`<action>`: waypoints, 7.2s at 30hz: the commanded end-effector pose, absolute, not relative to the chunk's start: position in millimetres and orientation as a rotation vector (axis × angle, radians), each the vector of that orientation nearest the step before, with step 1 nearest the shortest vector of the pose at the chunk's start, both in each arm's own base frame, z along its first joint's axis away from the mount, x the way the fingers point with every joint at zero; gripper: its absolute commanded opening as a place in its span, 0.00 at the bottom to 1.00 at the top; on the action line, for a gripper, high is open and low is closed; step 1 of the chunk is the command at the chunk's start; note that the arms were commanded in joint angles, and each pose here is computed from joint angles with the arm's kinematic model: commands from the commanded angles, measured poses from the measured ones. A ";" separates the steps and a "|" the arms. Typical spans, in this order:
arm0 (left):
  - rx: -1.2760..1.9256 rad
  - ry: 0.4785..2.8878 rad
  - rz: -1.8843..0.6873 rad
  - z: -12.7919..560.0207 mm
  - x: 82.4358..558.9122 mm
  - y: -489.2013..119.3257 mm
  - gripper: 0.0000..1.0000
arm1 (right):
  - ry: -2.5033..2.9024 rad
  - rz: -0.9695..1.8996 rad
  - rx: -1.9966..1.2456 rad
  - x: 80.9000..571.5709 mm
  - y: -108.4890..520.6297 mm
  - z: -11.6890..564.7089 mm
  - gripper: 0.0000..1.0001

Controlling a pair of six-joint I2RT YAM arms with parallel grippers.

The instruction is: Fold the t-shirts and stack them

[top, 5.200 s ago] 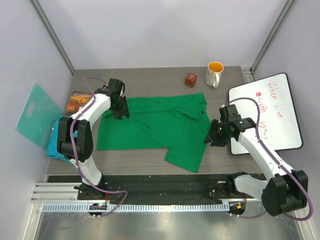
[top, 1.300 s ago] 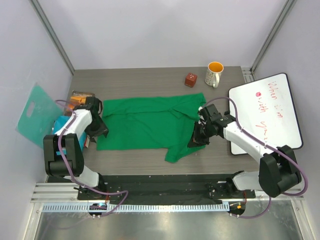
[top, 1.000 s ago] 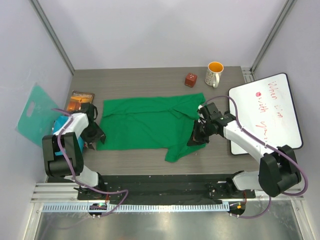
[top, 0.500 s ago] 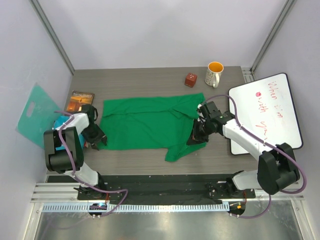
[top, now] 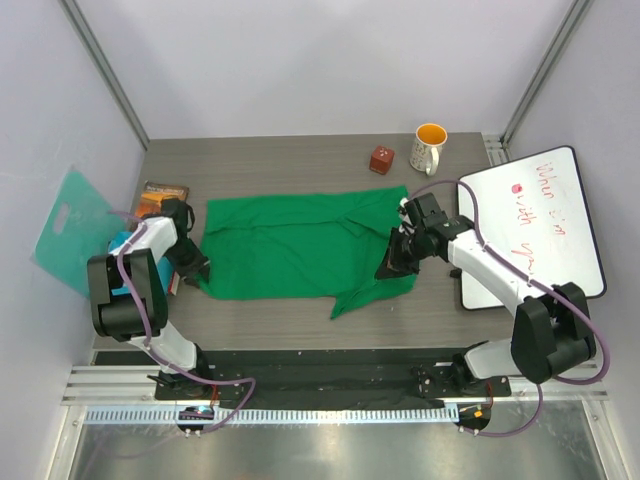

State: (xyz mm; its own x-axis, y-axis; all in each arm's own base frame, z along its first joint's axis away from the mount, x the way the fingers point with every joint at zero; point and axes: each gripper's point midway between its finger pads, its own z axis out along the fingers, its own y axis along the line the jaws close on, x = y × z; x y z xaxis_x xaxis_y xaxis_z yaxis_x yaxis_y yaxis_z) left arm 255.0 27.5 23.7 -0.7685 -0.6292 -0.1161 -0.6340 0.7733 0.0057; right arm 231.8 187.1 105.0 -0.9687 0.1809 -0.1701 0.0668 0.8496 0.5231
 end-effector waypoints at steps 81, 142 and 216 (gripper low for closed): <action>-0.862 2.816 -0.199 52.4 305.0 13.0 0.00 | 2.644 0.667 0.178 356.7 156.2 152.2 0.01; -0.832 2.791 -0.146 44.6 405.4 30.5 0.08 | 2.521 0.669 0.218 488.0 144.2 155.7 0.01; -0.239 3.098 0.196 -13.4 319.6 -64.7 0.00 | 2.934 0.175 0.094 393.5 157.6 31.0 0.01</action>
State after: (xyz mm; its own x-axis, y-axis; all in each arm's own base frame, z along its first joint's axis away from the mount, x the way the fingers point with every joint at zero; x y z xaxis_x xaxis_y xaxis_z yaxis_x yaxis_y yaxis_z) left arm 358.8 -71.7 15.4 -0.9722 -0.1717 -0.1593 -0.1786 0.9835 0.0300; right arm 382.4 151.3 25.7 -0.9805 0.1183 -0.1568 0.0956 0.9848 0.1449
